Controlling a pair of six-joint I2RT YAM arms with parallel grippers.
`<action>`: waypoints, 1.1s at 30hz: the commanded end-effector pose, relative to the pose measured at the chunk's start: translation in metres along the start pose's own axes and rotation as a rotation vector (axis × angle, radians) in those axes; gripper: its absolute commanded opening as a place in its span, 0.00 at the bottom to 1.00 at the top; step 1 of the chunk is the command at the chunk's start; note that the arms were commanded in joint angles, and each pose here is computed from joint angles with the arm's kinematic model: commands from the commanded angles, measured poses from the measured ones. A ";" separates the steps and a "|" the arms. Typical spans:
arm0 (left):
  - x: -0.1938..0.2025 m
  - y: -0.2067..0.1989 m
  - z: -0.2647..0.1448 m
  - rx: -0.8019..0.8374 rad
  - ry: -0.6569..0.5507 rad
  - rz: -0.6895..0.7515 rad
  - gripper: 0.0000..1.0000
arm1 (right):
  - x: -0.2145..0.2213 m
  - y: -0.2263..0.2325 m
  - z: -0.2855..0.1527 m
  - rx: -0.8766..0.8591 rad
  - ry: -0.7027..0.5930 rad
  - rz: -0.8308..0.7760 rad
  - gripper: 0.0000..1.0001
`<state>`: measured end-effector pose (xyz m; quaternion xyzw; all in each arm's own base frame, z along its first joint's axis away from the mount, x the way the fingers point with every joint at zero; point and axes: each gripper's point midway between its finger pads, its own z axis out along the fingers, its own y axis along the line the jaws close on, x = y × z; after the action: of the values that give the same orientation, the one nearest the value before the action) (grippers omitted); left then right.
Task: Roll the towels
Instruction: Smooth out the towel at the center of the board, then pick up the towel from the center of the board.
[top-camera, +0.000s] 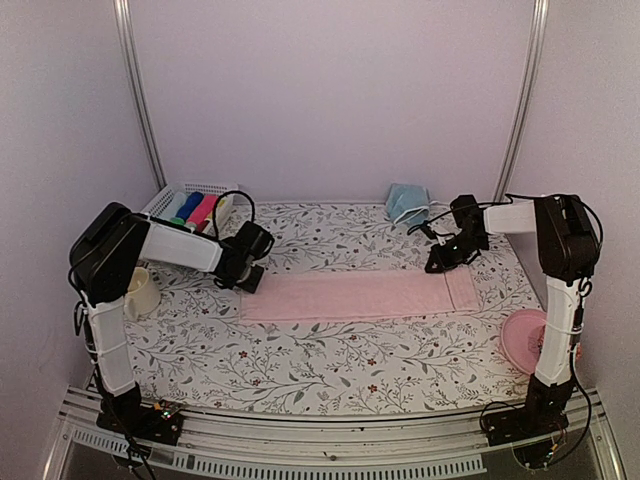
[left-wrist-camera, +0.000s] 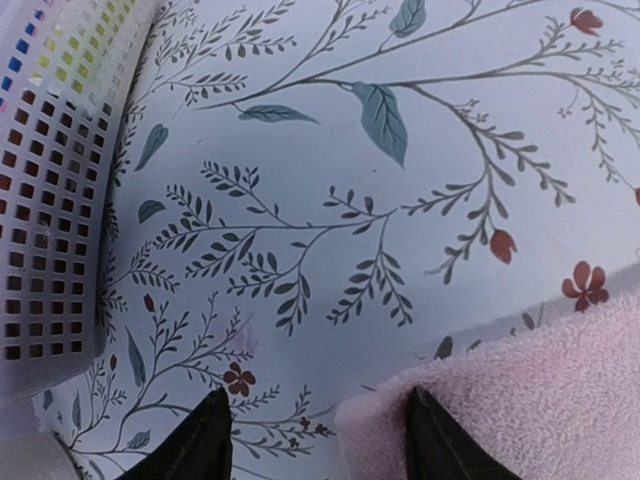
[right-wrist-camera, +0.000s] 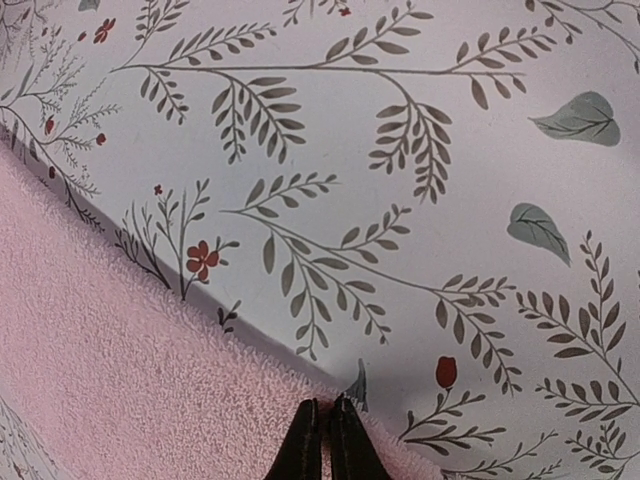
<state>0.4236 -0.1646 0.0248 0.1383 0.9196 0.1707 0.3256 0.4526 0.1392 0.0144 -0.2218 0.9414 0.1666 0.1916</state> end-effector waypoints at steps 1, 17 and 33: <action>0.026 0.025 0.009 -0.110 0.093 0.059 0.59 | 0.016 -0.029 -0.004 0.104 0.047 0.048 0.05; 0.006 0.042 -0.014 -0.117 0.040 0.006 0.97 | 0.002 -0.051 -0.097 0.165 -0.088 0.102 0.65; -0.002 0.014 -0.085 -0.068 -0.122 -0.017 0.97 | 0.078 -0.052 -0.062 0.047 0.051 0.234 0.65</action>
<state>0.3856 -0.1697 0.0920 0.1321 0.8970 0.1835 0.3798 0.4054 0.0336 0.0386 -0.1135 0.9687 0.1348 0.1749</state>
